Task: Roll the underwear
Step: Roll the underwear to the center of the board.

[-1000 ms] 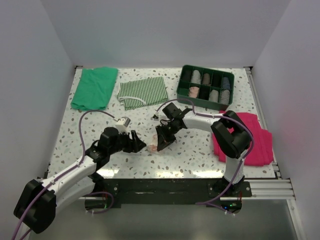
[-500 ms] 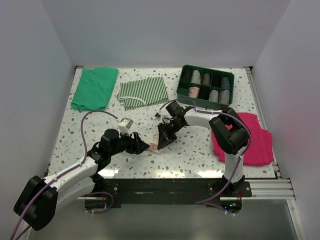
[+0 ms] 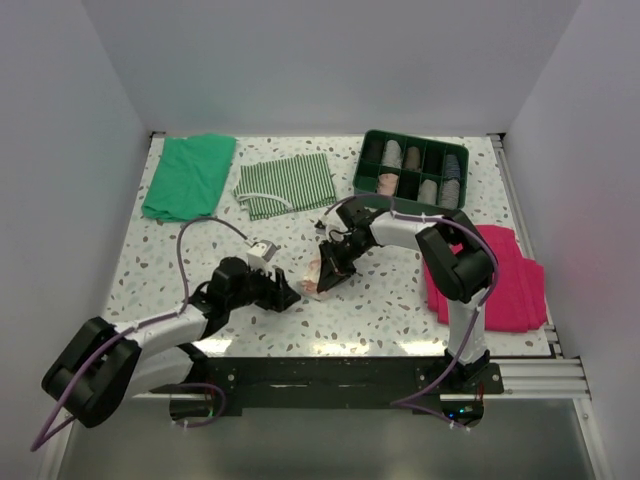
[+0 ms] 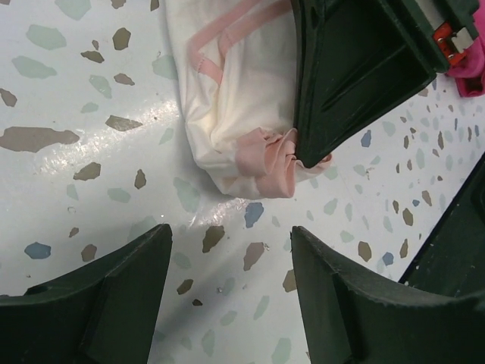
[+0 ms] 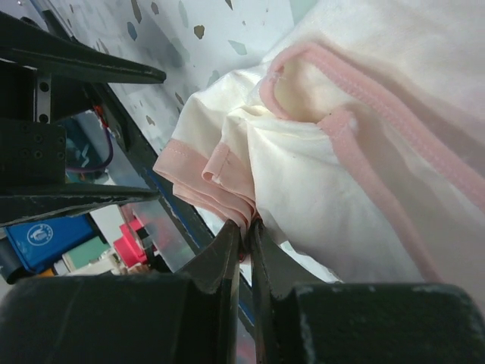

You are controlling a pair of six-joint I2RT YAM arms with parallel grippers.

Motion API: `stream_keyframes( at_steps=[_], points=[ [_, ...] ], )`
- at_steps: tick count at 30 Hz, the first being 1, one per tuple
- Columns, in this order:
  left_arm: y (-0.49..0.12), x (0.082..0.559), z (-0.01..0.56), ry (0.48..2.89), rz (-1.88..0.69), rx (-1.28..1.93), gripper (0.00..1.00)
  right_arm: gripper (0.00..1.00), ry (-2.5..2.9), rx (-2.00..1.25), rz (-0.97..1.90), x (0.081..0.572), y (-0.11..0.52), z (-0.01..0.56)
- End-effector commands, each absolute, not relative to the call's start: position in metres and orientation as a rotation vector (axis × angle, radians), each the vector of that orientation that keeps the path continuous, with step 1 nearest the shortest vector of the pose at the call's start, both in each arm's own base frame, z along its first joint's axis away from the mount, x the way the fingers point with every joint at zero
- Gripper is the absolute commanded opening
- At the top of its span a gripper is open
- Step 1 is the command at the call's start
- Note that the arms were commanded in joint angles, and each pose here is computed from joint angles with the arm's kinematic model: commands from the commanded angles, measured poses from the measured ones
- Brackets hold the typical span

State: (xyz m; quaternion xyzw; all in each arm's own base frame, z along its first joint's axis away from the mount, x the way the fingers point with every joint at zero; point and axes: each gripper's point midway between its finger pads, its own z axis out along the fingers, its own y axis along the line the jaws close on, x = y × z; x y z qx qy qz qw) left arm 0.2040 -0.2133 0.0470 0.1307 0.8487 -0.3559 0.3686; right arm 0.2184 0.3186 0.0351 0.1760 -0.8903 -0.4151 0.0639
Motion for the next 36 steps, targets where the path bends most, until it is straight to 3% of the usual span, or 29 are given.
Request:
stream_keyframes(
  at_steps=[1,27,36],
  points=[
    [-0.228,0.233,0.067,2.046,-0.87,0.447,0.69,0.0,-2.671,0.574,-1.302,0.224,0.325,0.05],
    [-0.255,0.257,0.059,1.991,-0.943,0.469,0.65,0.0,-2.648,0.596,-1.319,0.223,0.326,0.054],
    [-0.261,0.266,0.054,2.012,-0.943,0.464,0.44,0.0,-2.646,0.605,-1.293,0.22,0.323,0.05]
  ],
)
